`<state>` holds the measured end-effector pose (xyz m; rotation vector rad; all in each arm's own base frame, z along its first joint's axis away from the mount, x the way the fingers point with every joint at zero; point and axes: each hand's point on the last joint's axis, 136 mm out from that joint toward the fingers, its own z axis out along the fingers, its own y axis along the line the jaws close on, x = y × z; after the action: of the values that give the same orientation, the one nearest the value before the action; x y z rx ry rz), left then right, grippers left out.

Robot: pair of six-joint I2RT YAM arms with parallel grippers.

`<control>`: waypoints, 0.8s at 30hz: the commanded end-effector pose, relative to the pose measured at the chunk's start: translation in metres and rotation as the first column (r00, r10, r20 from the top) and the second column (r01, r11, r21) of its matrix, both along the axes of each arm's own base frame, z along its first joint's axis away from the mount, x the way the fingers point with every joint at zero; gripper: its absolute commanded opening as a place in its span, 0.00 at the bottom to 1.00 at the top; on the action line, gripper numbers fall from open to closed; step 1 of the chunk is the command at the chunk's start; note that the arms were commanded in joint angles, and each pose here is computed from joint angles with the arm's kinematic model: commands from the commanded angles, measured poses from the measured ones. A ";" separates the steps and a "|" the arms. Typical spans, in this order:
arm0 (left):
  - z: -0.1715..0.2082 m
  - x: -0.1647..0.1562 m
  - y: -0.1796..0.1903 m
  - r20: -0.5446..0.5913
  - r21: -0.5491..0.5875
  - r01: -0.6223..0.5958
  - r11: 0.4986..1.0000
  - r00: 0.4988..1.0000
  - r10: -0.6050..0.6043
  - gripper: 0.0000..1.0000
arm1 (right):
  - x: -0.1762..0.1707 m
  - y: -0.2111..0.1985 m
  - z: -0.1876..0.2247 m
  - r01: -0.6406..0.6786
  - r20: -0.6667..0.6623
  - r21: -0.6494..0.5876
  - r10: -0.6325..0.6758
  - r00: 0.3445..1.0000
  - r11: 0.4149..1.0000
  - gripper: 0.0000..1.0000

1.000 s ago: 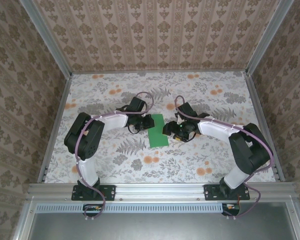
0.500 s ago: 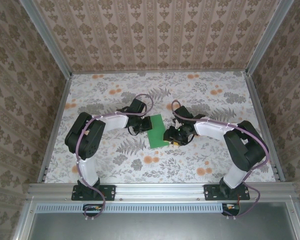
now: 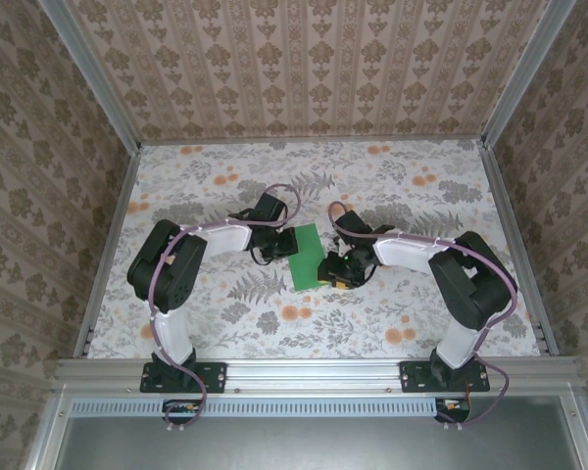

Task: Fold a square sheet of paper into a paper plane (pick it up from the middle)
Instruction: Third fold the triangle at the center of the table.

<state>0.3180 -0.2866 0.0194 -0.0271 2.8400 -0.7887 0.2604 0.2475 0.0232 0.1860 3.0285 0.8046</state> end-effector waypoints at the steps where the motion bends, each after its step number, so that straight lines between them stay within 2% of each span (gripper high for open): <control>1: -0.042 -0.024 0.022 -0.114 0.129 -0.017 0.991 0.993 0.032 0.06 | 0.003 0.011 0.005 -0.020 0.006 0.043 0.020 1.000 0.999 0.43; 11: -0.045 -0.026 0.023 -0.123 0.135 -0.016 0.991 0.992 0.032 0.06 | 0.016 0.023 0.017 0.011 0.057 0.153 -0.020 0.998 0.988 0.42; 16: -0.046 -0.025 0.022 -0.126 0.133 -0.015 0.991 0.991 0.032 0.06 | 0.018 0.019 0.012 0.041 0.038 0.159 -0.047 0.998 0.986 0.42; 24: -0.046 -0.026 0.023 -0.128 0.134 -0.013 0.991 0.991 0.030 0.05 | 0.015 0.004 0.008 0.108 -0.003 0.122 -0.109 0.994 0.987 0.30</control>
<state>0.3183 -0.2867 0.0189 -0.0396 2.8433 -0.7903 0.2785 0.2570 0.0292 0.2812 2.9280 0.9799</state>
